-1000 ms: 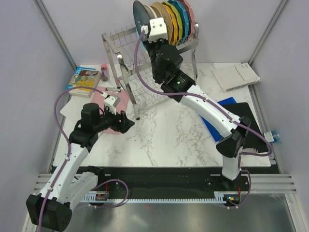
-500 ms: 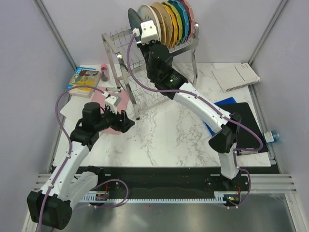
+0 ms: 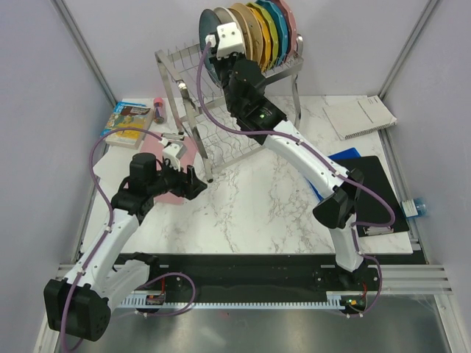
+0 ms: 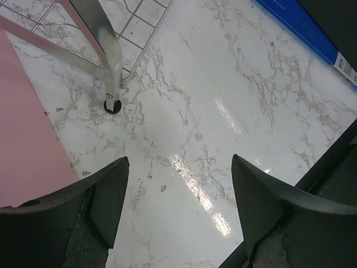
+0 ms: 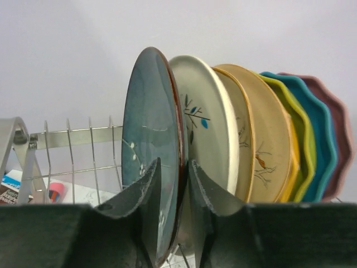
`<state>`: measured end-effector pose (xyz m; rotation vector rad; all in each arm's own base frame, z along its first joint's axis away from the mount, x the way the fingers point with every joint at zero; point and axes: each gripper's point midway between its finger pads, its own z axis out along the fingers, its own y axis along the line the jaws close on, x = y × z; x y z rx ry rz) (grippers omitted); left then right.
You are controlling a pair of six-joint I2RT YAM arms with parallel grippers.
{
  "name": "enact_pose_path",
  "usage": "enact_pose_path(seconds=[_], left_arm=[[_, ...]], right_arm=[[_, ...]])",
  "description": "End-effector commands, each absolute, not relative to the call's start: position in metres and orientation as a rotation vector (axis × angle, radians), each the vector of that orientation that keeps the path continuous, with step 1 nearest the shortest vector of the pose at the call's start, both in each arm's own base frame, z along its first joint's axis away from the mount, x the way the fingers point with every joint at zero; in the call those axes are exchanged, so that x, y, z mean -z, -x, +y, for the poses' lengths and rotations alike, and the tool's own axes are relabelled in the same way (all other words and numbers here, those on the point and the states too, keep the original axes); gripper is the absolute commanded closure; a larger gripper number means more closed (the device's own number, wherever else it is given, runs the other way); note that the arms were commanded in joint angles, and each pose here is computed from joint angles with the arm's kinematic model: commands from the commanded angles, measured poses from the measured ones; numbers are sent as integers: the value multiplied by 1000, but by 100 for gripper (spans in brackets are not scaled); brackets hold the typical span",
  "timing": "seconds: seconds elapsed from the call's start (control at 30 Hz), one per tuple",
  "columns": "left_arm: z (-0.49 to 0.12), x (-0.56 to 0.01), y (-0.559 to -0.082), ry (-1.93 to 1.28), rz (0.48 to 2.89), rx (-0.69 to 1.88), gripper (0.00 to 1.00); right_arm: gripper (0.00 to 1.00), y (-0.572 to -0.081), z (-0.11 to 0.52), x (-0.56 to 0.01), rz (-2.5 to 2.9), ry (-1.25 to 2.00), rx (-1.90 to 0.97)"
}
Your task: Load the plates into the dish rack
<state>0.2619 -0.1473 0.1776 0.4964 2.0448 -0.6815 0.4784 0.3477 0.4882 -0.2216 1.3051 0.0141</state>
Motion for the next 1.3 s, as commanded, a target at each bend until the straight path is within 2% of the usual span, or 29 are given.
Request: enact_pose_path(seconds=[0.0,0.07,0.23,0.37,0.43,0.5,0.53,0.63,0.7,0.8,0.87,0.93,0.97,1.03,1.07,1.13,1.2,1.27], left_arm=[[-151,-191,-269,-470,1995,704,20],[-151,-191,-269,-465,1994,709,20],[-152,-191,-268,-460,1991,716,20],[-147,-200,-279,-453,1945,655,17],[-140,-214,-294,-433,1900,583,15],[-134,-228,-303,-435,1862,519,13],[-129,-244,-312,-420,1825,475,1],[-117,-278,-323,-375,1757,384,0],[-107,-294,-326,-362,1720,321,0],[-75,-321,-332,-229,1671,159,0],[-62,-334,-334,-201,1642,81,0],[-48,-337,-338,-187,1633,-12,0],[-42,-336,-339,-178,1639,-39,0],[-38,-336,-339,-178,1647,-54,0],[-33,-333,-339,-159,1656,-55,0],[-38,-327,-335,-166,1673,7,0],[-43,-322,-332,-161,1683,73,0],[-50,-310,-331,-174,1703,118,0]], right_arm=[[65,-463,330,-543,1189,126,-88],[57,-461,328,-547,1182,119,-90],[51,-447,317,-568,1148,110,-105],[32,-423,301,-593,1105,115,-62],[25,-411,285,-606,1086,123,-25],[8,-402,269,-616,1074,105,6],[2,-393,257,-621,1067,99,26],[2,-380,224,-624,1079,68,120],[2,-387,204,-601,1178,87,205],[2,-405,161,-529,1391,125,372],[2,-419,108,-455,1628,138,530],[2,-433,76,-391,1819,44,498],[2,-428,25,-355,1966,-30,595],[2,-430,-5,-298,2150,-202,477],[2,-425,-31,-269,2267,-295,304],[2,-416,-29,-237,2357,-350,2],[2,-412,-27,-230,2364,-382,-44],[2,-411,-4,-237,2359,-283,-28]])
